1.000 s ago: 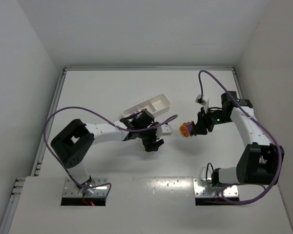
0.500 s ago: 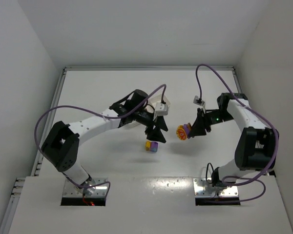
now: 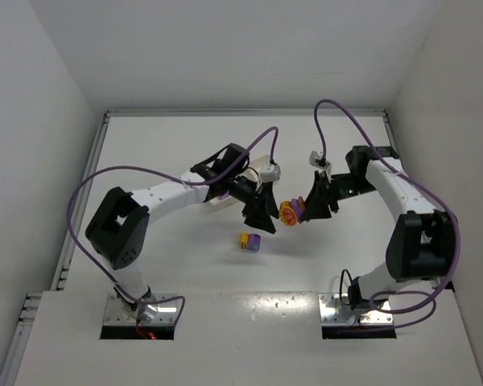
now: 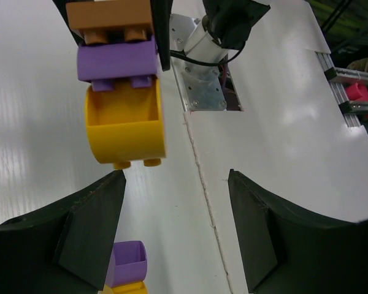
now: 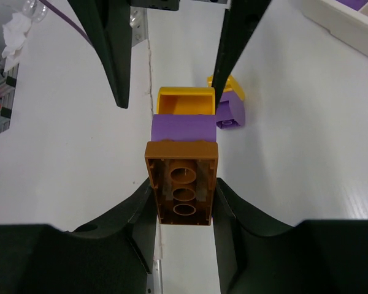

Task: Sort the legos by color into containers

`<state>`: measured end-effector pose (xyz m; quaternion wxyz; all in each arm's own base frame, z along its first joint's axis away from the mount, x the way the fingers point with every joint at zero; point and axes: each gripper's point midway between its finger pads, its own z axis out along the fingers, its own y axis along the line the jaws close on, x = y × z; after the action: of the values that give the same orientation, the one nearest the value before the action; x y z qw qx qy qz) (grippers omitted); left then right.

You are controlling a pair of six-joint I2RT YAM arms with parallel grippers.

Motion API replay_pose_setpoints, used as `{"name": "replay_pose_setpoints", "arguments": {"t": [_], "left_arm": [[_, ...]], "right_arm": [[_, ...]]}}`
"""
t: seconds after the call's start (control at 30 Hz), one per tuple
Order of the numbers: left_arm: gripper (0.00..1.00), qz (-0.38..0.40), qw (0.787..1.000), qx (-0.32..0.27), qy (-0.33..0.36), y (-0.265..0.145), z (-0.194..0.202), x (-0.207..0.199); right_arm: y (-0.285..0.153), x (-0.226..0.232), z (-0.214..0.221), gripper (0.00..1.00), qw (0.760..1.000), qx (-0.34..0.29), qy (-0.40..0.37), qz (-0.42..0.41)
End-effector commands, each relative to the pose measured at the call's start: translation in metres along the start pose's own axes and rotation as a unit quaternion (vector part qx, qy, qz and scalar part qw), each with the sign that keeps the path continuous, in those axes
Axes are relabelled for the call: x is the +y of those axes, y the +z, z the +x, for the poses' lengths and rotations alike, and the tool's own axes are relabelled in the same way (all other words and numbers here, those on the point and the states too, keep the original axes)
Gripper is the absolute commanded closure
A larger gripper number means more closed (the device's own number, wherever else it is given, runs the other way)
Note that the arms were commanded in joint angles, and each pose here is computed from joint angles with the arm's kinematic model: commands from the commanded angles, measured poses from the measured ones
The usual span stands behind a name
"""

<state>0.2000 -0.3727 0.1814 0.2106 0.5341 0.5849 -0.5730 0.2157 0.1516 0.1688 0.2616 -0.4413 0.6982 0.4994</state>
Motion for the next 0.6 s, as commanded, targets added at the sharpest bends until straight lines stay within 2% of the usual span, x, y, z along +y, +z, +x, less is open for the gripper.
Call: {"name": "replay_pose_setpoints", "arguments": {"t": [0.0,0.27,0.37,0.4,0.57], "left_arm": [[0.26,0.019,0.999,-0.017,0.028,-0.002,-0.021,-0.005],[0.29,0.018,0.999,-0.020,0.034,-0.001,-0.031,0.001],[0.47,0.023,0.999,-0.021,0.034,0.000,-0.033,0.002],[0.56,0.023,0.999,-0.019,0.024,0.002,-0.030,0.004],[0.79,0.023,0.999,-0.018,0.020,0.002,-0.026,0.004]], "right_arm": [[0.004,0.012,-0.021,0.94,0.999,-0.032,-0.020,-0.026],[0.014,0.015,-0.017,0.94,0.999,-0.017,-0.017,-0.044],[0.014,0.015,-0.017,0.94,0.999,-0.017,-0.017,-0.044],[0.014,0.013,-0.016,0.94,0.999,-0.017,-0.013,-0.045],[0.013,0.011,-0.020,0.94,0.999,-0.028,-0.011,-0.045]]}}
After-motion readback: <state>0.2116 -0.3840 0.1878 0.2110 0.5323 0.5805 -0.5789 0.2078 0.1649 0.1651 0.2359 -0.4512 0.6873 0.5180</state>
